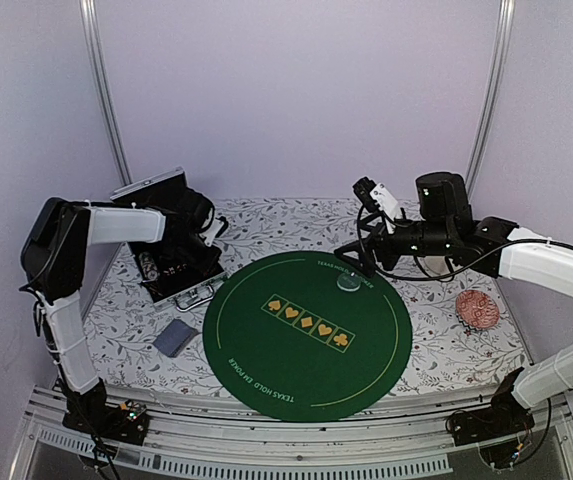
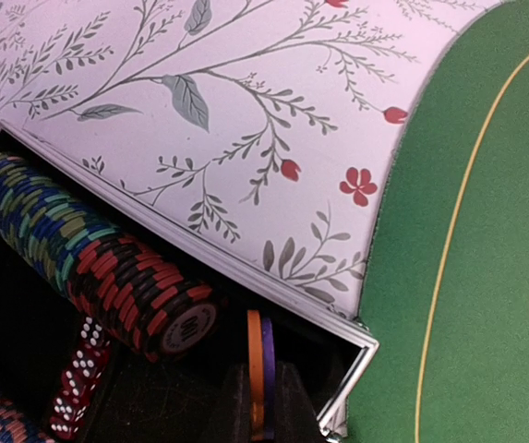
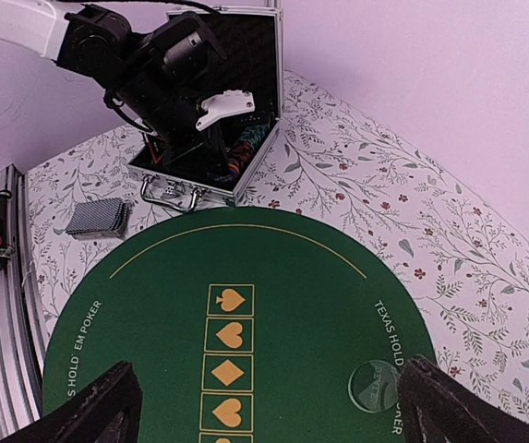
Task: Distribute texas hold em gaming equipment
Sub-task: Pick up the big blind button from the chip case, then pass from the left arm to the right
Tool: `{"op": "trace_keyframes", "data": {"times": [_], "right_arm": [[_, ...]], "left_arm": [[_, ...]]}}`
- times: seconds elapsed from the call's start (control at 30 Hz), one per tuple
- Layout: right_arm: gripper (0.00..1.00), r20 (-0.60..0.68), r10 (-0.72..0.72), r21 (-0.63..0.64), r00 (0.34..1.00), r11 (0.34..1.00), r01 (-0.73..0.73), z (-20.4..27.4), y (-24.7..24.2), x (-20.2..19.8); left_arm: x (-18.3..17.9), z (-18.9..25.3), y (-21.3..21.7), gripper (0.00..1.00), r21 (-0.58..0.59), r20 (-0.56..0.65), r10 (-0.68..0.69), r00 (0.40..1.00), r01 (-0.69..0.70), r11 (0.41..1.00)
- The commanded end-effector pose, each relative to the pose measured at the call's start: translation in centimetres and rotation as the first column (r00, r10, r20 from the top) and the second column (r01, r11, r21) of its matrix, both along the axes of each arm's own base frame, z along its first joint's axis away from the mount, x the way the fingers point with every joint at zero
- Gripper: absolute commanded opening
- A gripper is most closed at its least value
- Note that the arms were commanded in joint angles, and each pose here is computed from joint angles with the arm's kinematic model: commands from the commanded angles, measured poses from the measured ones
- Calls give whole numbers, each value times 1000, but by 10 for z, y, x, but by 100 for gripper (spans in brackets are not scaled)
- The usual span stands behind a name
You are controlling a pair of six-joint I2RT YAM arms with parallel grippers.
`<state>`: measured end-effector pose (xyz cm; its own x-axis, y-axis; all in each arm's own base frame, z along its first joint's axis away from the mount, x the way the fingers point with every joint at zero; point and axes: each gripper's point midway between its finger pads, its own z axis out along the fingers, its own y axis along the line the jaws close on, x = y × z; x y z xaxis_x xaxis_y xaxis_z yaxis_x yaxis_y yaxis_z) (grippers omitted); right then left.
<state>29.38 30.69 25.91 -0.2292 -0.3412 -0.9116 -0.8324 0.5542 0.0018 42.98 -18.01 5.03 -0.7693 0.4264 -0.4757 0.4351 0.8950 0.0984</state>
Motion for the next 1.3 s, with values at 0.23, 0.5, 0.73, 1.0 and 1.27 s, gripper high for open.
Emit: {"op": "trace_keyframes", "data": {"times": [0.23,0.5,0.73,1.0,1.27], "right_arm": [[99,4,-6,6,1000,1000,6,4,-2,0],[99,64,37,86,997,995,-42,35,-3,-12],[99,104,163,210,981,961,-182,71,5,-37],[85,80,330,368,941,867,-335,101,28,-60],[60,79,450,384,890,810,-444,99,53,-76]], "left_arm": [[-4,31,-7,0,-67,50,17,999,-14,998],[-19,122,-25,0,-262,212,16,977,41,964],[-89,238,-103,0,-554,441,-160,883,409,725],[-191,307,-174,0,-632,618,-370,694,718,291],[-235,319,-200,0,-609,682,-447,578,788,90]]}}
